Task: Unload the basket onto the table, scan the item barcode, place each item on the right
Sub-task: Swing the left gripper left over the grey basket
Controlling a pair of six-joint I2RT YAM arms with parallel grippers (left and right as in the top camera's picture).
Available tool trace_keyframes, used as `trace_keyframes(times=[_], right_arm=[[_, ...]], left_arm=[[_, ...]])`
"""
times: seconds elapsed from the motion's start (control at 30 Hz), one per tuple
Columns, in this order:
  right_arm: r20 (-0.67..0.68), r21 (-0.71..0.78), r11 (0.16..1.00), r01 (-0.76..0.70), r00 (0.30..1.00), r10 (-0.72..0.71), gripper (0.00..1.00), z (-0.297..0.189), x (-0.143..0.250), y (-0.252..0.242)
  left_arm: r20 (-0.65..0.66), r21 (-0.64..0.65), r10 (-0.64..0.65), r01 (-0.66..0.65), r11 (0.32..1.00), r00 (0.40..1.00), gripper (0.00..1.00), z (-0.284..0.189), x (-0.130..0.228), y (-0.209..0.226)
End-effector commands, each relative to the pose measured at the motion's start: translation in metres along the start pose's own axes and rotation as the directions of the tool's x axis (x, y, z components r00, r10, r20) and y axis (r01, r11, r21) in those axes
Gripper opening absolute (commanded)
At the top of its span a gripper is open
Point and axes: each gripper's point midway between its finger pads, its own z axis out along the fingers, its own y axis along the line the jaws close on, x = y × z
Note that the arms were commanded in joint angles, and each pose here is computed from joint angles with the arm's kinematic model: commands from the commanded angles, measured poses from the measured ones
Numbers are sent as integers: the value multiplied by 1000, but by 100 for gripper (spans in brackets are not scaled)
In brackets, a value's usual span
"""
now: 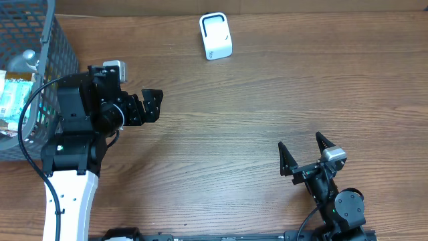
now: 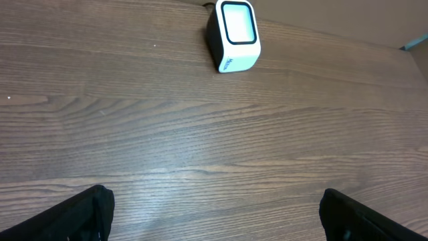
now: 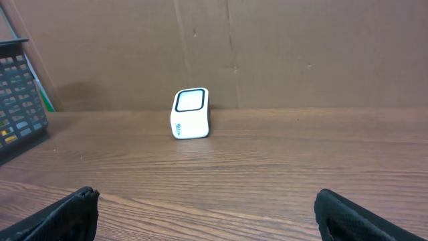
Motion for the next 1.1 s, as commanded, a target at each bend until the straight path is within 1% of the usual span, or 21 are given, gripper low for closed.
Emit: trace_keyframes(times=[0.0, 0.37, 0.43, 0.47, 0.63, 0.8, 0.83, 0.9, 0.97, 1.0, 1.03, 1.07], right_arm=[[0, 5, 1000, 6, 1000, -6, 100, 0, 3, -2], [0, 5, 1000, 6, 1000, -6, 100, 0, 3, -2], [0, 5, 1000, 6, 1000, -6, 100, 0, 3, -2], [0, 5, 1000, 6, 1000, -6, 100, 0, 3, -2], [0, 5, 1000, 6, 1000, -6, 100, 0, 3, -2], [0, 5, 1000, 6, 1000, -6, 100, 0, 3, -2], [0, 5, 1000, 6, 1000, -6, 100, 0, 3, -2], [0, 5, 1000, 6, 1000, -6, 100, 0, 3, -2], [0, 5, 1000, 6, 1000, -6, 100, 0, 3, -2], [0, 5, 1000, 6, 1000, -6, 100, 0, 3, -2], [0, 5, 1000, 6, 1000, -6, 100, 0, 3, -2], [0, 5, 1000, 6, 1000, -6, 100, 0, 3, -2]], left_arm=[[19, 10, 20, -20, 1000, 1000, 100, -3, -9, -5], [19, 10, 20, -20, 1000, 1000, 100, -3, -9, -5], [19, 7, 20, -20, 1000, 1000, 97, -3, -9, -5], [20, 7, 20, -20, 1000, 1000, 100, -3, -9, -5], [19, -12, 18, -18, 1000, 1000, 100, -3, -8, -1], [-8, -23, 7, -7, 1000, 1000, 100, -2, -1, 1], [-9, -24, 7, -7, 1000, 1000, 98, -2, -1, 2], [-6, -36, 7, -7, 999, 1000, 87, -2, -2, 4], [4, -86, -9, 9, 996, 1000, 80, -3, -3, 12], [10, -113, -19, 20, 993, 1000, 80, -3, -4, 17], [13, -136, -33, 34, 990, 999, 87, -4, -4, 21], [14, -141, -36, 37, 989, 999, 100, -4, -4, 22]])
